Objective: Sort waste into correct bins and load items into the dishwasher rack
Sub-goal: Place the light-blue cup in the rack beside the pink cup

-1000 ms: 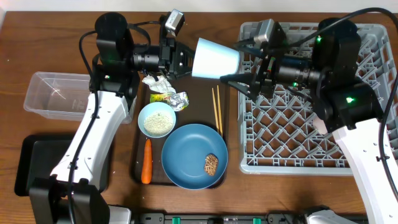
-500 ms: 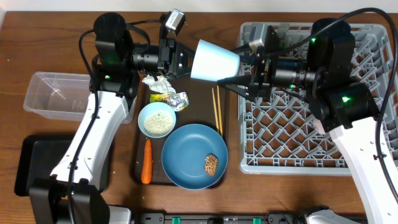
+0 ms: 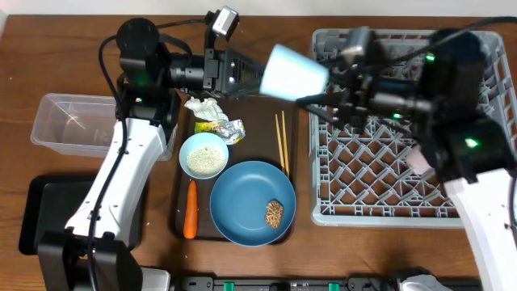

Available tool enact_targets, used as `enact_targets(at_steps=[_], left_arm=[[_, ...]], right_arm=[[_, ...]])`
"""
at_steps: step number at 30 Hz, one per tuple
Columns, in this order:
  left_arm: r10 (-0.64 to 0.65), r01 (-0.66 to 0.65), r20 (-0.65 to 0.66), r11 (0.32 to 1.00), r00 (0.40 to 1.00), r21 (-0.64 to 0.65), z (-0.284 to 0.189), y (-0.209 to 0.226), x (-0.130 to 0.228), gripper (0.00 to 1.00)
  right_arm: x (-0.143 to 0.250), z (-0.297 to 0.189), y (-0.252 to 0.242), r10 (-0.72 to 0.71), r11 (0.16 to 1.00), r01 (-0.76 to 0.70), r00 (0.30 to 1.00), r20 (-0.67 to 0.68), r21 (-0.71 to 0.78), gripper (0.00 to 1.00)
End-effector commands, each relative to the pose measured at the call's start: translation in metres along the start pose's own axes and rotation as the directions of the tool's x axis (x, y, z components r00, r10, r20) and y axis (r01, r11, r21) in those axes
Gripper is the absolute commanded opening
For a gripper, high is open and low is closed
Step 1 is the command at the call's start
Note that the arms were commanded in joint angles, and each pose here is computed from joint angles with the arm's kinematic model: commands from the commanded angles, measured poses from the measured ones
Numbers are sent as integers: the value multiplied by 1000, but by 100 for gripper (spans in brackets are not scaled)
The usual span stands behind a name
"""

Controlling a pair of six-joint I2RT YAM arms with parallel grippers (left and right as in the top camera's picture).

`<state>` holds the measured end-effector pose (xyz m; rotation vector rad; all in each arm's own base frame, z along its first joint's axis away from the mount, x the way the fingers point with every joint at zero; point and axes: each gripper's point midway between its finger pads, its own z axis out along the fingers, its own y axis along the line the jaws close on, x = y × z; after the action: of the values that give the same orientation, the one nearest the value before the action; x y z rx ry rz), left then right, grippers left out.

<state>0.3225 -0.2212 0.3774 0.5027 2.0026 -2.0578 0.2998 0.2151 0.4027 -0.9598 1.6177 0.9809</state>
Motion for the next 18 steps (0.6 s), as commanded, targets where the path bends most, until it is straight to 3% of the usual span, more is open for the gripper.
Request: enact_targets(at_steps=[1, 4, 10, 15, 18], left_arm=[[68, -67, 37, 998, 997, -13, -9, -11, -6, 61], [68, -67, 57, 998, 996, -22, -16, -10, -10, 61], [69, -67, 70, 997, 995, -29, -21, -9, -12, 61], [69, -67, 75, 997, 995, -30, -21, -9, -13, 61], [69, -67, 80, 997, 994, -32, -21, -8, -14, 61]], right_arm=[[-6, -38, -23, 82, 973, -85, 996, 23, 213, 54], [18, -74, -61, 237, 866, -222, 971, 22, 448, 53], [106, -173, -107, 585, 412, -405, 804, 104, 816, 52], [161, -253, -112, 712, 4, -404, 644, 281, 915, 56], [182, -288, -109, 729, -167, -401, 565, 386, 901, 56]])
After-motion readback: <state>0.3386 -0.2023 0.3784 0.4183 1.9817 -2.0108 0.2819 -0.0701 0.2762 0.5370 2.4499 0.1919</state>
